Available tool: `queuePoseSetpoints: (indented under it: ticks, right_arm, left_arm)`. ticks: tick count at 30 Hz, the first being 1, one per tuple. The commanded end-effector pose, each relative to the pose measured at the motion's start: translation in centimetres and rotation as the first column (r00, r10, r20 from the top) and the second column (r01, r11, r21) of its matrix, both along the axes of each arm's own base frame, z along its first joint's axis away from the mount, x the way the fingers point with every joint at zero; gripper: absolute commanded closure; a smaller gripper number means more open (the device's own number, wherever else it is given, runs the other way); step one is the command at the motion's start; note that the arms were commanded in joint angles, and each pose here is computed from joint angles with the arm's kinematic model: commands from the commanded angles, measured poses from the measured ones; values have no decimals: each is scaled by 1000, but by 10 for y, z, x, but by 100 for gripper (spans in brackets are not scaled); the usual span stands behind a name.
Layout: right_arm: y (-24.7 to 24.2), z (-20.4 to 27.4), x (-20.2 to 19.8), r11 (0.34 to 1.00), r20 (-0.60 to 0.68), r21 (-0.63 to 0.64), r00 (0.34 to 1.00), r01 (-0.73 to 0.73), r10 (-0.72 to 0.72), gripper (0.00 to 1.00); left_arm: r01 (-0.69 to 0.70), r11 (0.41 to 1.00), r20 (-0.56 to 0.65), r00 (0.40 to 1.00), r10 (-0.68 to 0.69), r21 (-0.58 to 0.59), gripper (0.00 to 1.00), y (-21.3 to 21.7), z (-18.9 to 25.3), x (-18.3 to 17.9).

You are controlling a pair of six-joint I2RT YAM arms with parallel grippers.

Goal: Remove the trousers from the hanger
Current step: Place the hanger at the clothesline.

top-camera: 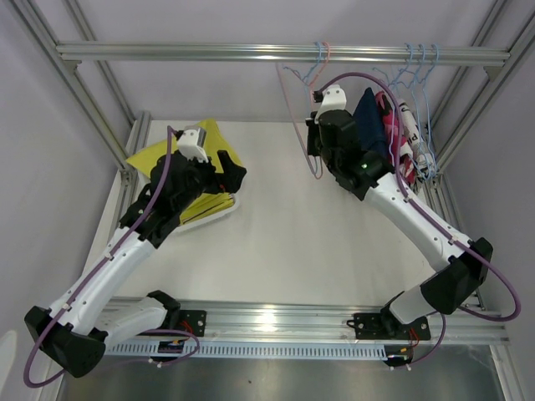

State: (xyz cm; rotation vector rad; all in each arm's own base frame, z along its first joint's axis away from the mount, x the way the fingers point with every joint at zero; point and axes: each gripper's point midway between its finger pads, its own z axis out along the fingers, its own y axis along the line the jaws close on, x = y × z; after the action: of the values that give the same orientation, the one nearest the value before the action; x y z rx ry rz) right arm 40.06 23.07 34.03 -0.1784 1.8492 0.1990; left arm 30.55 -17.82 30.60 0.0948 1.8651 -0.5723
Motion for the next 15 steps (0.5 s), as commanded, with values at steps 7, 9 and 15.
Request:
queuePoseSetpoints:
  ticks: [7, 9, 15]
  right_arm:
    - [9, -12, -16, 994, -40, -106, 999, -37, 33, 94]
    - [7, -12, -17, 994, -41, -107, 999, -34, 29, 82]
    - [-7, 0, -30, 995, -26, -101, 1000, -11, 9, 42]
  left_arm:
    - [6, 999, 20, 1000, -5, -40, 1, -2, 14, 3]
    - [7, 999, 20, 1000, -6, -43, 1, -2, 15, 3]
    - [10, 999, 20, 1000, -10, -41, 1, -2, 15, 3]
